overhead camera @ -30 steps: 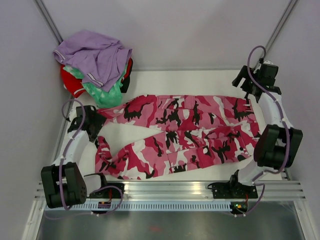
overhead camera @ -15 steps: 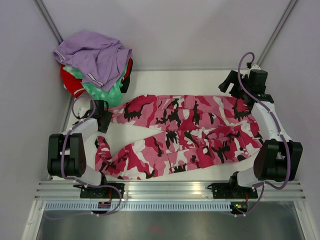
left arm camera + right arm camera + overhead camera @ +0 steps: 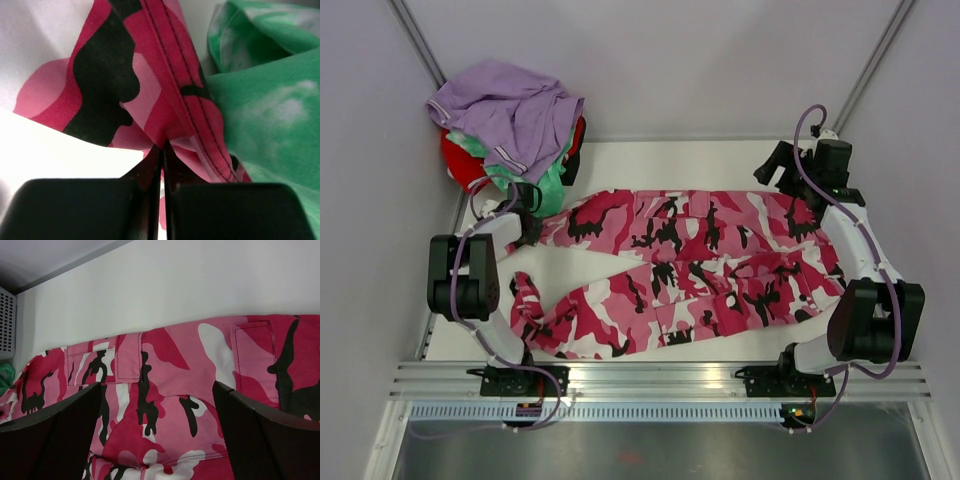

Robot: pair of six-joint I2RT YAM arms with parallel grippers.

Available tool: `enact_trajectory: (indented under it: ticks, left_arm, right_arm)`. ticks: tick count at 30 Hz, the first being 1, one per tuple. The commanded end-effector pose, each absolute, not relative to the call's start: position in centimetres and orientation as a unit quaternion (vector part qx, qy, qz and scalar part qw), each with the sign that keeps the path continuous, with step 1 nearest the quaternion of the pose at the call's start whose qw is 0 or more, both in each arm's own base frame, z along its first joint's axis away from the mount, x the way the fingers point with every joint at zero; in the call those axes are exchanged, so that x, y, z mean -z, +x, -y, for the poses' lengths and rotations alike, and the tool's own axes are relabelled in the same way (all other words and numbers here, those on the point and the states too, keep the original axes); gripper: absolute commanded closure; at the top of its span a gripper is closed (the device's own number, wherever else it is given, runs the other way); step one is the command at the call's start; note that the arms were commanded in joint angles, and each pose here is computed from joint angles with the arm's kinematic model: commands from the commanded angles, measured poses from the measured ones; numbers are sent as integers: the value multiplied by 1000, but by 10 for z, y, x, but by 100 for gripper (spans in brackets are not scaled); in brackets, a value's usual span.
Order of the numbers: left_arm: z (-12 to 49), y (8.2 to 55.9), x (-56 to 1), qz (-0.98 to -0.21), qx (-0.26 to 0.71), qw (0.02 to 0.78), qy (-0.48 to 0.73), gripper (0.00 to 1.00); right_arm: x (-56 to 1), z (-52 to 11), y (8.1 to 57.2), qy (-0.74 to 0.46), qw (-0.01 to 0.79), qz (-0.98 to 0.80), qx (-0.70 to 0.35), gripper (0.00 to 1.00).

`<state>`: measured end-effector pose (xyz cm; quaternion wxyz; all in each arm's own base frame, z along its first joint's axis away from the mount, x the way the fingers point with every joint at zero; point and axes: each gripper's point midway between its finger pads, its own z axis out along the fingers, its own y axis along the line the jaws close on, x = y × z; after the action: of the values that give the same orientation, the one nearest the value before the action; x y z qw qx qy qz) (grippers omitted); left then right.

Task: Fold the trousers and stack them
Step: Flatten the trousers out

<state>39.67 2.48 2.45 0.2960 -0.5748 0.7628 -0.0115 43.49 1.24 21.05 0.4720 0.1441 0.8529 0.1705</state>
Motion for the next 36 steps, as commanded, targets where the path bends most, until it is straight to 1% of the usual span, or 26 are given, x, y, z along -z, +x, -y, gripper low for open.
enact_trajectory:
  ticks: [1,3,5,7,8,10,11,12,14,15,16,17,18,19,20,22,23,24,25,27,28,30,31,36]
  left_arm:
    - [-31,381,-31,-784,-28,283,-552,98]
    - [-35,365,-39,-804,-50,278,-524,98]
    - [-42,351,-62,-815,-69,291,-497,98]
    - [-46,325,-73,-832,-93,277,-472,98]
    - [-48,317,-92,-829,-90,294,-468,98]
    - [-48,292,-100,-842,-101,280,-450,98]
    - [-50,284,-116,-836,-97,298,-450,98]
    - [-51,271,-114,-841,-106,290,-443,98]
    - [-56,262,-118,-840,-115,301,-437,97]
    - [-57,257,-116,-841,-118,300,-435,90]
    - [-58,259,-115,-846,-120,303,-422,56]
    - [-58,260,-114,-848,-122,301,-419,34]
    - [-60,265,-110,-852,-126,294,-415,14]
    - [-62,270,-109,-858,-129,291,-404,1]
    - [-65,280,-116,-854,-130,297,-407,0]
    - [-86,284,-110,-848,-141,275,-431,0]
    - [-89,296,-113,-844,-112,282,-443,0]
    - [-112,297,-113,-828,-102,282,-474,0]
    - [-121,301,-110,-827,-91,283,-478,1]
    - [-141,312,-111,-811,-88,303,-492,5]
    - [-147,315,-99,-818,-97,288,-488,7]
    - [-152,327,-94,-825,-99,281,-480,8]
    - [-151,331,-78,-838,-97,261,-470,8]
    - [-155,354,-57,-867,-86,260,-416,11]
  right_arm:
    - [-210,-32,433,127,470,-852,-194,2]
    - [-203,-45,429,109,461,-857,-200,2]
    - [-192,-64,423,92,446,-866,-208,2]
    - [-177,-94,410,59,423,-877,-220,3]
    - [-170,-102,406,53,415,-880,-223,3]
    - [-156,-118,395,41,400,-887,-228,3]
    - [-152,-122,391,39,396,-889,-229,3]
    - [-145,-129,385,33,390,-892,-228,3]
    - [-138,-134,381,28,384,-895,-225,3]
    - [-135,-135,380,27,383,-896,-224,3]
    - [-130,-137,378,25,377,-899,-222,3]
    - [-127,-138,378,25,374,-900,-221,3]
    - [-122,-139,378,25,368,-903,-220,3]
    - [-120,-138,379,26,366,-904,-218,3]
    - [-118,-136,380,30,367,-906,-211,3]
    - [-110,-130,383,42,363,-910,-194,2]
    - [-106,-126,384,49,363,-912,-182,2]
    - [-103,-126,385,51,362,-913,-180,2]
    - [-97,-125,388,52,357,-916,-175,2]
    - [-83,-123,391,58,347,-921,-166,2]
    - [-82,-124,395,58,347,-922,-164,2]
    - [-71,-125,397,60,331,-928,-161,3]
    - [-72,-125,400,59,332,-928,-162,3]
    - [-74,-122,403,63,341,-926,-153,3]
